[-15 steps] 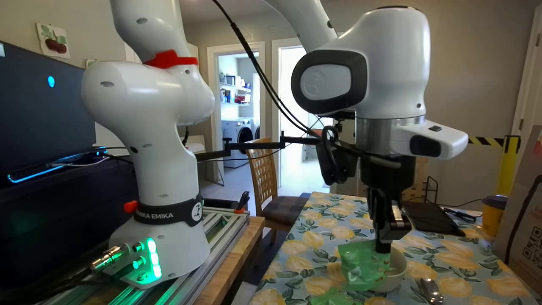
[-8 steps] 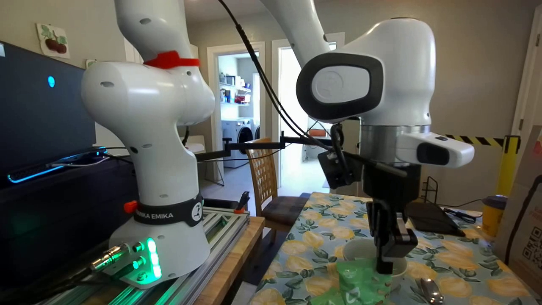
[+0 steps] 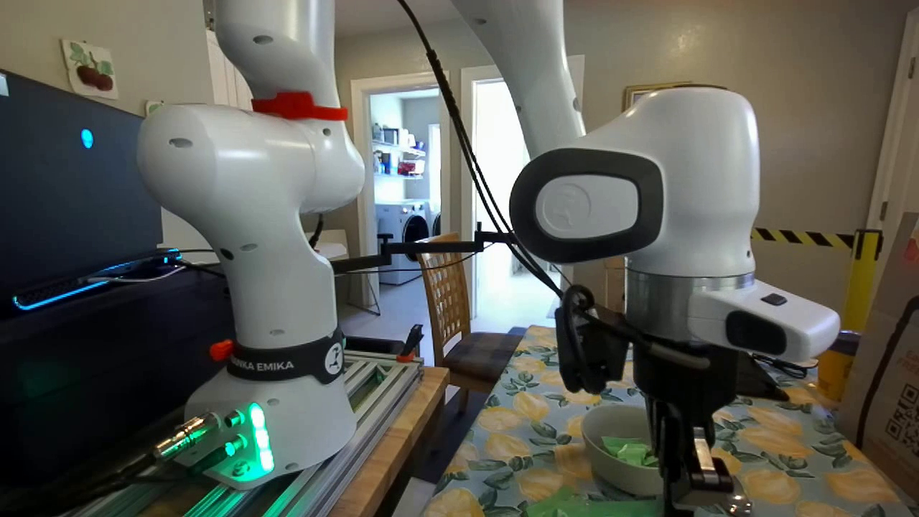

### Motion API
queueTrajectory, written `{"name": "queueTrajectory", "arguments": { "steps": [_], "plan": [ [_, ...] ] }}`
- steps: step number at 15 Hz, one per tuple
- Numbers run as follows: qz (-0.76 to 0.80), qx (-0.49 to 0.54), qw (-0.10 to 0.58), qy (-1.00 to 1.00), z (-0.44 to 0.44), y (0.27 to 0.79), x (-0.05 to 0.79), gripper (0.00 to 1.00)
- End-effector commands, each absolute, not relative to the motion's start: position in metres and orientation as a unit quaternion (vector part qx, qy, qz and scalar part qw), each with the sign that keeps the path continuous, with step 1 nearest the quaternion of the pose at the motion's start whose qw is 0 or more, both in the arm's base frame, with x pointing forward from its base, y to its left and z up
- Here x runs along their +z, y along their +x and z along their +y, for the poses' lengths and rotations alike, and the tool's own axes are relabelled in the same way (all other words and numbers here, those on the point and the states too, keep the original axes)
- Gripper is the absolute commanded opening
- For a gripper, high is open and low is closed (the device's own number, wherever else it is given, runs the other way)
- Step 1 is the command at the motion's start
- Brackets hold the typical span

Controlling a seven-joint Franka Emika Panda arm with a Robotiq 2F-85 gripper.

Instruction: Remove the green sachets from the white bowl then place two sachets back in the bowl.

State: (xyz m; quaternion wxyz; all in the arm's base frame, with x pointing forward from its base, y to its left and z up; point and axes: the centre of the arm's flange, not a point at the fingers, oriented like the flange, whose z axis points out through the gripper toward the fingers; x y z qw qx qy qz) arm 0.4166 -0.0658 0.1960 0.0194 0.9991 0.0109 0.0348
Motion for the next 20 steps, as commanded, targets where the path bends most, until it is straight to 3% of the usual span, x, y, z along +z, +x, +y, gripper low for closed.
{"name": "queueTrajectory", "arguments": {
  "steps": [1,11,20],
  "plan": [
    [-0.001,0.053,-0.005,0.999,-0.071,0.441,0.169,0.26],
    [0.045,0.093,-0.011,0.995,-0.024,0.449,0.197,0.99],
    [0.252,0.059,-0.125,0.958,0.074,0.475,0.197,1.00]
  ]
}}
